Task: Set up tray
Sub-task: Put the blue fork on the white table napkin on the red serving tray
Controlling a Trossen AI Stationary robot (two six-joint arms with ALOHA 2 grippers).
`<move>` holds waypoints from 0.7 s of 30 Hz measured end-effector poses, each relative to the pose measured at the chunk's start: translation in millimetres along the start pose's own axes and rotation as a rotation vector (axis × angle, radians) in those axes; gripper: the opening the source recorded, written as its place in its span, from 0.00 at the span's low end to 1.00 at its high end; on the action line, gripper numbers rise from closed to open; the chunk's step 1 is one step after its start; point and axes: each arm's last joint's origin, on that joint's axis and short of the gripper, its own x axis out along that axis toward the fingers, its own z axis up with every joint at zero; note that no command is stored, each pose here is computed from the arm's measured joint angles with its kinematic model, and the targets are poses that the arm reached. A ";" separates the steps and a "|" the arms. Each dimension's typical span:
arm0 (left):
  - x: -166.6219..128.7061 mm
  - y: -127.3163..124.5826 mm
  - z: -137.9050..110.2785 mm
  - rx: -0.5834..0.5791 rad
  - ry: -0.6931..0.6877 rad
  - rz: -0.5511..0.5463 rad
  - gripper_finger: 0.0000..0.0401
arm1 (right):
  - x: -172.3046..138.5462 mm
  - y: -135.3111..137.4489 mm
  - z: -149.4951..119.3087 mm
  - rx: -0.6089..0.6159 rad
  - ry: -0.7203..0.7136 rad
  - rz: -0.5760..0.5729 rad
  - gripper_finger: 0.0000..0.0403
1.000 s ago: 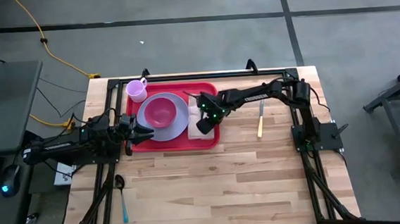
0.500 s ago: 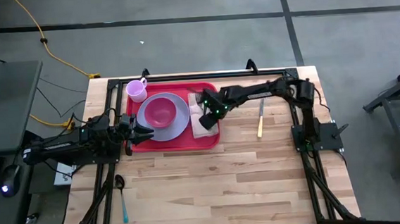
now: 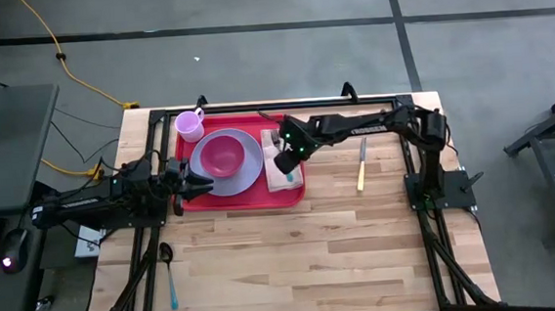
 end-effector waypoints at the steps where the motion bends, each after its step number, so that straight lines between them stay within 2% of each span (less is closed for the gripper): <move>1: 0.0 -0.2 0.5 0.001 -0.005 -0.002 0.34 | 2.6 1.9 -2.1 -0.006 0.007 -0.001 0.20; 12: -0.1 -1.3 2.3 0.005 -0.021 -0.021 0.34 | 25.3 5.2 -14.3 -0.028 0.061 -0.043 0.20; 21: -0.1 -2.0 2.3 0.005 -0.015 -0.045 0.34 | 42.0 12.0 -25.2 -0.024 0.119 -0.013 0.20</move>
